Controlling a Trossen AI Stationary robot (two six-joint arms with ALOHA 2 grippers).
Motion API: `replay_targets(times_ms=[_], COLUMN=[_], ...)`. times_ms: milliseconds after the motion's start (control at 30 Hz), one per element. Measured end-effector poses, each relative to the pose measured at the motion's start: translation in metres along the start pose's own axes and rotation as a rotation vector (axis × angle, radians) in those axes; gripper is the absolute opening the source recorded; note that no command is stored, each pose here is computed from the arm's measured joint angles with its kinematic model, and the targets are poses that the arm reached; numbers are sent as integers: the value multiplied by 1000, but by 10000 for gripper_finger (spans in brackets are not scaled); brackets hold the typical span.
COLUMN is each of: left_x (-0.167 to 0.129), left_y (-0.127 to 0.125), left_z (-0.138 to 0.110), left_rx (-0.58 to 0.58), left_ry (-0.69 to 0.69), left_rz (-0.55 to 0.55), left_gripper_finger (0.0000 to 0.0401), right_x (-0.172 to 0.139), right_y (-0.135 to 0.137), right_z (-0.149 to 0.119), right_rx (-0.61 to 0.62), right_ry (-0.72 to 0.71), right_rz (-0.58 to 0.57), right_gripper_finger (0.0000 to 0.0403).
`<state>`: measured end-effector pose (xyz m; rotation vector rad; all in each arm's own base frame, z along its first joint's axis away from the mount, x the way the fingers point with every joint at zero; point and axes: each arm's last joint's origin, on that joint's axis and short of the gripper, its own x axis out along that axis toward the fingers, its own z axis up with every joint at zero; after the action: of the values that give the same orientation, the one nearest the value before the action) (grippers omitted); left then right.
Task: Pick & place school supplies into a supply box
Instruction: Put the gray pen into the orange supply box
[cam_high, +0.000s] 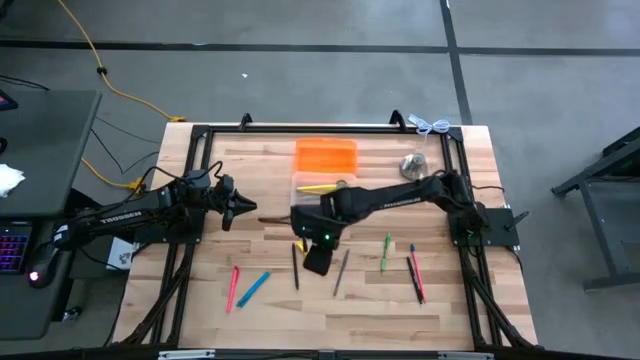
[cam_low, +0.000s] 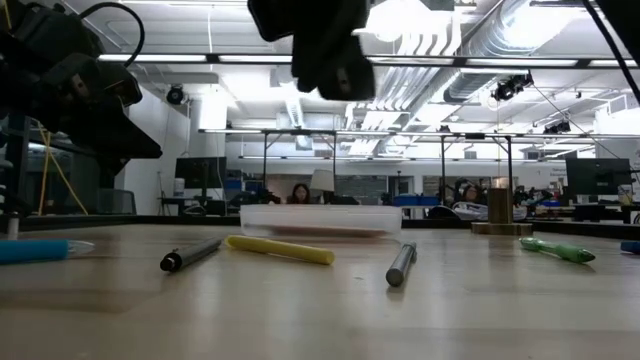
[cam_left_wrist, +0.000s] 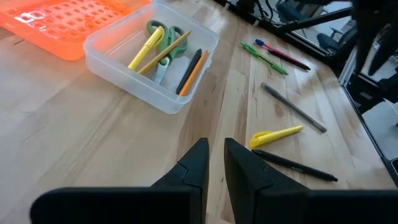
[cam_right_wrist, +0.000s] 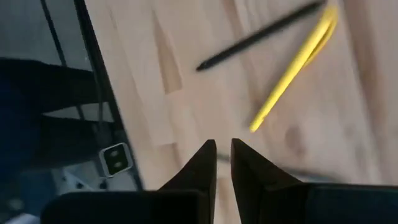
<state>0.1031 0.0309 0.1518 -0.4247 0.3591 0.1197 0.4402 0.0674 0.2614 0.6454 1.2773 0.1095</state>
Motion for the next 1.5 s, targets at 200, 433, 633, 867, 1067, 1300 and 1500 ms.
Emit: replay_targets(times_ms=[200,433,633,867,1067,1300,1500], left_x=[0,0,0,0,0,0,0], left_y=[0,0,0,0,0,0,1], left_z=[0,0,0,-1,-1,-1,-1], left_rx=[-47,-55,-102,-106,-101,-99,-44], left_ry=[0,0,4,15,15,16,16], left_rz=[0,0,2,6,8,10,10], left_gripper_finger=[79,79,79,79,79,79,79], right_x=[5,5,8,11,12,15,17], right_y=[9,5,7,12,14,20,25], right_z=[-7,-12,-29,-36,-38,-41,-46], right_rx=[285,493,619,787,891,1055,1152], right_ry=[-17,-61,-44,-108,-123,-174,-205], right_rz=[-49,-164,-320,-368,-362,-357,-357], right_gripper_finger=[24,26,23,30,34,26,40])
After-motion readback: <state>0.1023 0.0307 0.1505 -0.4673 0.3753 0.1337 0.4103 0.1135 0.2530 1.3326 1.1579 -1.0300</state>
